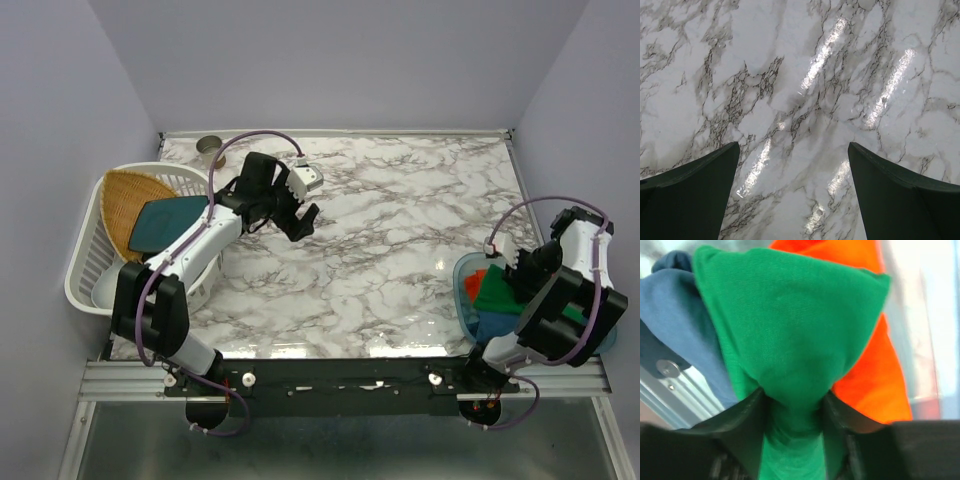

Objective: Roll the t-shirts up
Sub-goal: Place the T-shirt in the bin.

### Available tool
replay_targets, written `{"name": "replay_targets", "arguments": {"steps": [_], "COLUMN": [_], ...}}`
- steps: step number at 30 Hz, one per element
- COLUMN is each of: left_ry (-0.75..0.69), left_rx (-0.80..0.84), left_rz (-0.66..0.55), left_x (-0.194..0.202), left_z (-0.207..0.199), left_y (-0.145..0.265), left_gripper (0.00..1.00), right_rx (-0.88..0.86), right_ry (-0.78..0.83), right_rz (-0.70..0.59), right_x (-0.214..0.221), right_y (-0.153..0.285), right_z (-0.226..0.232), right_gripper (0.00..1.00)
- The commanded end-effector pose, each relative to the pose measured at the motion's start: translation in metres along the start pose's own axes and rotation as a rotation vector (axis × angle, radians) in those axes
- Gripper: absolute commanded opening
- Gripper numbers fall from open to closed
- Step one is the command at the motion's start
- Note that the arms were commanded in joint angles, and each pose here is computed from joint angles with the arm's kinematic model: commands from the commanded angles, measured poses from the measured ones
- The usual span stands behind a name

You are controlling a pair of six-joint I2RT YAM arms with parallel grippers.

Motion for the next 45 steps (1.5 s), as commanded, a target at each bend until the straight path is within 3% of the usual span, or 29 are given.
{"name": "replay_targets", "arguments": {"steps": [1,3,8,17,28,38,40,41,42,45], "left_ry": [0.004,0.001,0.020,0.034,0.039,0.049,0.048,0.050,0.050,0.043], "left_rx": [0.025,0.028,0.040,0.049,0.039,0.045,0.049,0.052,0.050,0.047], "left_rz": [-0.016,-0.011,-0.011,-0.023,0.000,0.000,-0.004,-0.008,-0.010,-0.022], "left_x": [-0.006,-0.005,-0.007,-0.010,-0.003,-0.008,-0.010,-0.011,-0.012,-0.018], "left_z": [0.001,0.001,0.003,0.001,0.000,0.005,0.005,0.005,0.006,0.006], "left_y": [-0.002,-0.003,-0.008,-0.008,-0.007,-0.014,-0.014,-0.015,-0.015,-0.011], "left_gripper": [0.99,0.99,0.99,0.99,0.99,0.99,0.99,0.99,0.99,0.99], "right_rx": [-0.063,-0.034,0.028,0.094,0.101,0.023,0.028,0.037,0.063,0.133], "right_ry": [0.213,0.358,0.644,0.914,1.042,1.057,1.058,1.057,1.061,1.058], "right_rz": [0.068,0.101,0.170,0.213,0.056,0.051,0.044,0.035,0.035,-0.008], "right_x": [-0.002,-0.003,-0.010,-0.016,-0.051,-0.047,-0.048,-0.050,-0.053,-0.067], "right_y": [0.005,0.009,0.024,0.065,0.036,0.006,0.006,0.006,0.013,0.031], "right_z": [0.037,0.044,0.047,0.010,0.029,0.050,0.050,0.049,0.045,0.044], "right_gripper": [0.43,0.36,0.28,0.27,0.28,0.29,0.44,0.68,1.00,1.00]}}
Point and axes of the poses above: each gripper's point midway between its finger pads, its own y axis back along the fingers, its own z axis along the line the jaws close on, x = y × z, the point moved 4 cm from there along y, back along the fingers, and after that the axes turned 2 degrees about y, right-handed, at the moved point
